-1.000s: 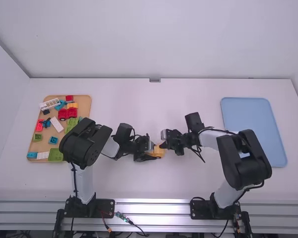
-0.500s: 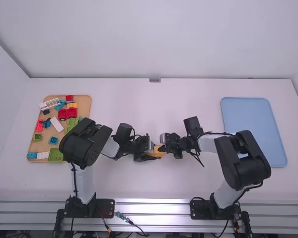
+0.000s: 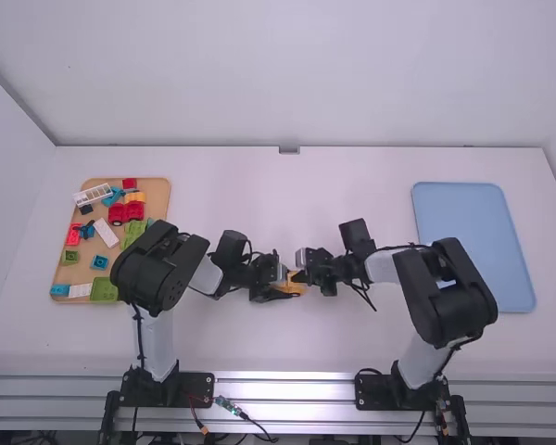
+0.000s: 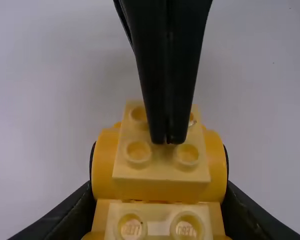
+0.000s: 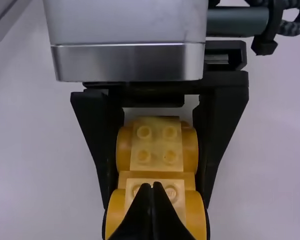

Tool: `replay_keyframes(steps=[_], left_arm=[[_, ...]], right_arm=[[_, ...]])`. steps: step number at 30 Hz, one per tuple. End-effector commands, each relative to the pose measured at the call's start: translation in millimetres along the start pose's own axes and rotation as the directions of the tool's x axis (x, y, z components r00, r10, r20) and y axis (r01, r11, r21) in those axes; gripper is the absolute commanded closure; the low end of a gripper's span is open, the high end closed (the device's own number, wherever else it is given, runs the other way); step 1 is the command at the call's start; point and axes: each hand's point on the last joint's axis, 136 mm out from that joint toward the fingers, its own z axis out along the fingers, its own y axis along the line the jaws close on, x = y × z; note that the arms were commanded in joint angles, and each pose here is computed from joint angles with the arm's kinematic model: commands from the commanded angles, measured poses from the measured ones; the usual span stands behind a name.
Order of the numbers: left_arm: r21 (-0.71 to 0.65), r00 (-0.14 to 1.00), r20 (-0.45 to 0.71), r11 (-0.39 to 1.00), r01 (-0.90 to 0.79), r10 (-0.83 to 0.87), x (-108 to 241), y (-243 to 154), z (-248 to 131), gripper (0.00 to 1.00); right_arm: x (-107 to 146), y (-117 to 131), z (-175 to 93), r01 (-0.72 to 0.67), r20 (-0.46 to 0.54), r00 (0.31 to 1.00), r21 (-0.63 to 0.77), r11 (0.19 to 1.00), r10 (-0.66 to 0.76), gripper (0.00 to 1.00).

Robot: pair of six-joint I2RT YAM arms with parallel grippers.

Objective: Assemble lego blocks to make yellow taxi

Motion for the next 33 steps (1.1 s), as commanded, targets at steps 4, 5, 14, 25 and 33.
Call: replay_keyframes(steps=[4,5,14,25,33], left_arm=[[0.004,1.0,-0.005,1.0,0.007,-0.007,5,-1,0,0.78],[0.004,1.0,-0.005,1.0,0.007,-0.007,5,-1,0,0.78],[0.004,1.0,-0.005,1.0,0.007,-0.007,5,-1,0,0.78],[0.003,1.0,-0.004,1.0,0.006,-0.005,4,-1,0,0.81],[0.004,1.0,-0.002,1.0,0.004,-0.004,4,-1,0,0.81]], right_arm=[[17,8,6,-0.075,-0.035,0.997,-0.024,0.997,0.074,1.0],[18,8,6,-0.076,-0.035,0.997,-0.025,0.997,0.075,1.0],[23,14,22,-0.078,-0.044,0.996,-0.054,0.995,0.076,1.0],[43,22,24,-0.106,-0.134,0.986,-0.031,0.994,0.101,1.0],[56,26,23,-0.13,-0.163,0.978,0.018,0.991,0.132,1.0]])
